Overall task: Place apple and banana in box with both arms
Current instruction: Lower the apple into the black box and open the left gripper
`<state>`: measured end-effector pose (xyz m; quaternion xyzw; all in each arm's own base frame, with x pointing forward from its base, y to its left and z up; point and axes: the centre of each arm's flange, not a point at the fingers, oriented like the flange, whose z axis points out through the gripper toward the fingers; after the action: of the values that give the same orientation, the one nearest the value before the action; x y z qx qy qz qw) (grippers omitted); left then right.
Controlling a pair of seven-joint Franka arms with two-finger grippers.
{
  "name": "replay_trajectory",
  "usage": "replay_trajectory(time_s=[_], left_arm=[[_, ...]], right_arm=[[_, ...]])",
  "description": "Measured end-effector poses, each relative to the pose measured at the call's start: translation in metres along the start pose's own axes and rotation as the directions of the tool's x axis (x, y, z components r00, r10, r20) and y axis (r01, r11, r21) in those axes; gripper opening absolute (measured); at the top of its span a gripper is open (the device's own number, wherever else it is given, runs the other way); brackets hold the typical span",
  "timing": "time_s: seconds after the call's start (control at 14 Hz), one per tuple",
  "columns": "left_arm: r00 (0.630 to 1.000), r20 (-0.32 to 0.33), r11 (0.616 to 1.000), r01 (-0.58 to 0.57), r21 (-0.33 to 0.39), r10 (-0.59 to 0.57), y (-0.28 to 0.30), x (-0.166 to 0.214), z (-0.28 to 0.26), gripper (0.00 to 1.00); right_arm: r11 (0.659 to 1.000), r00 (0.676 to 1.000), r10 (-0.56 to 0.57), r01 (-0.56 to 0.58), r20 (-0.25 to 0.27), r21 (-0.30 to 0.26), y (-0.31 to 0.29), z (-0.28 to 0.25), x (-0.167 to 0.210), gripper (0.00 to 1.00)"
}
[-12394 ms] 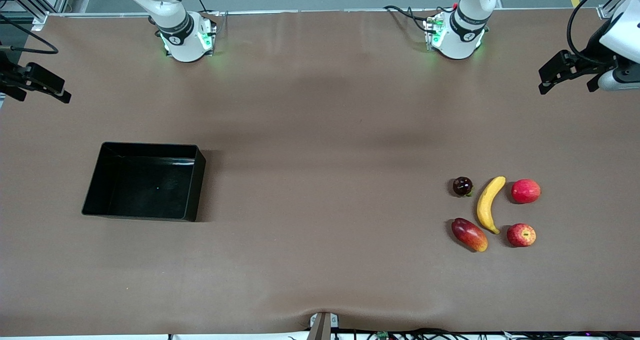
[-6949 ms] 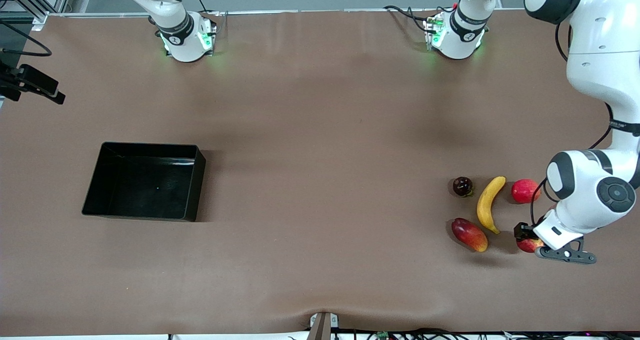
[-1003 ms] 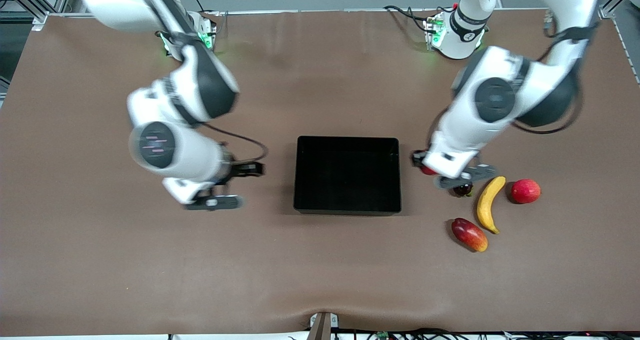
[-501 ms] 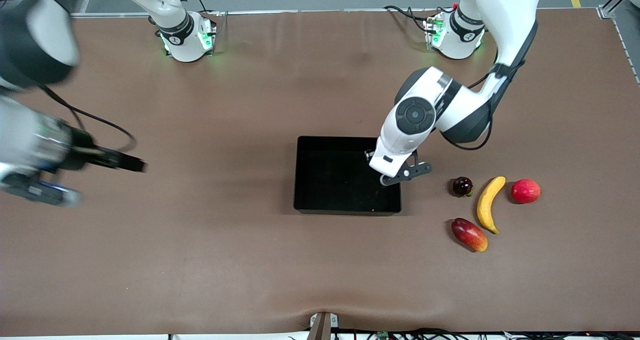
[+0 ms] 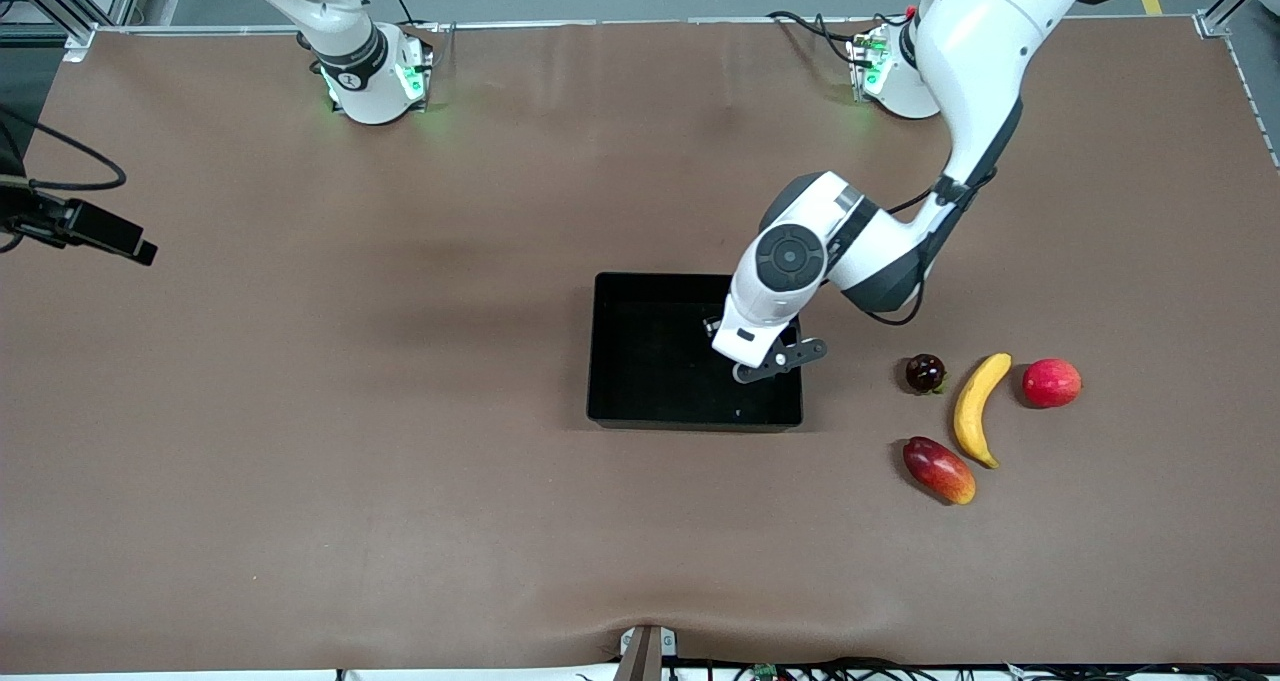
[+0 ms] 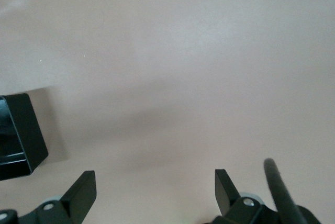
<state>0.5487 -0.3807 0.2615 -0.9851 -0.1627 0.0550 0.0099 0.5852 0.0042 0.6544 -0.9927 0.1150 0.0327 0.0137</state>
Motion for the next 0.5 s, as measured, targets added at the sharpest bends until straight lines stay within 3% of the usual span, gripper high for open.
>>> replay_trajectory(time_s=[0.5], left_arm=[[0.999, -0.039, 0.997, -0.023, 0.077, 0.026, 0.003, -0.009, 0.048, 0.70]], right_arm=[[0.999, 0.999, -0.036, 0.036, -0.014, -0.001, 0.031, 0.021, -0.024, 1.00]])
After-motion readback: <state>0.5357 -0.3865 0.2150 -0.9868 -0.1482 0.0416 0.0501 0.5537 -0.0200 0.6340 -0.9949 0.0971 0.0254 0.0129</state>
